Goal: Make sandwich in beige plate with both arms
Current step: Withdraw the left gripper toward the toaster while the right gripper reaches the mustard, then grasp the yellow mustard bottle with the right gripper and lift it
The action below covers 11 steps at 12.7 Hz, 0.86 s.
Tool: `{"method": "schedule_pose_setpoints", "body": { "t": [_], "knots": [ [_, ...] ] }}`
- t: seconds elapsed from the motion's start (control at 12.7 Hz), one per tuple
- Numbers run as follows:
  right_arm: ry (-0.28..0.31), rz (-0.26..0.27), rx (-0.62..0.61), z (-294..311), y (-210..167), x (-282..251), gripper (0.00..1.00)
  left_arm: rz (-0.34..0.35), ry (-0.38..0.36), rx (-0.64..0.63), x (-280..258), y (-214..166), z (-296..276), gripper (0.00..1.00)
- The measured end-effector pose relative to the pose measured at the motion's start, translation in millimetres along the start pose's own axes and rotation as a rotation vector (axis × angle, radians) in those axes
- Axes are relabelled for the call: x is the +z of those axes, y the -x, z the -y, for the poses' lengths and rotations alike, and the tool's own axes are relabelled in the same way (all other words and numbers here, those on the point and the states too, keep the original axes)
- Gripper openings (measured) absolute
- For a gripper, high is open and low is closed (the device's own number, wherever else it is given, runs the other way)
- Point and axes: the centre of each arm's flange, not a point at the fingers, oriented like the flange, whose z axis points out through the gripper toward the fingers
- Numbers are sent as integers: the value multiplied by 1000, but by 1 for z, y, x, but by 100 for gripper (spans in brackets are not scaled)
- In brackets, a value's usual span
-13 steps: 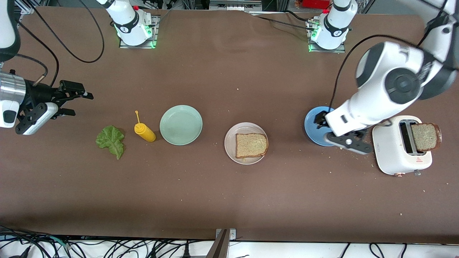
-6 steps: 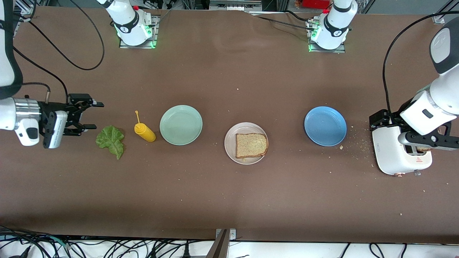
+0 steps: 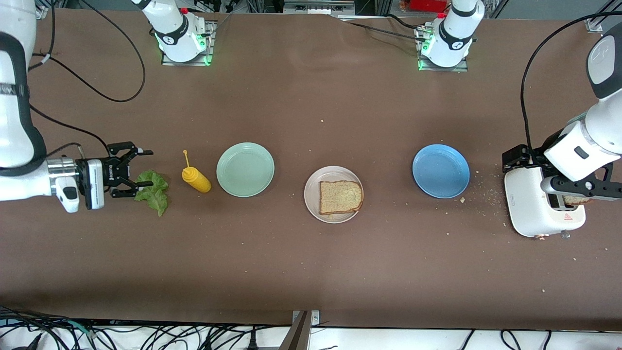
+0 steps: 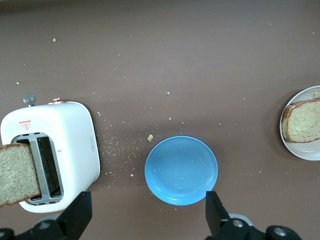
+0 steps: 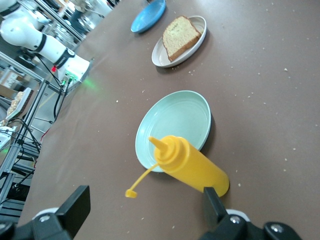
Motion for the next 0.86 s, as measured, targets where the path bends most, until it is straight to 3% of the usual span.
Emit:
{"method": "schedule_pose_setpoints", "body": {
  "t": [0.39, 0.86],
  "knots": [
    [-68, -138, -165, -38, 38, 49, 100, 1, 0, -1, 0, 0, 1, 100],
    [-71, -170, -289, -69, 55, 67, 100, 6, 0, -1, 1, 1, 1, 100]
  ]
}}
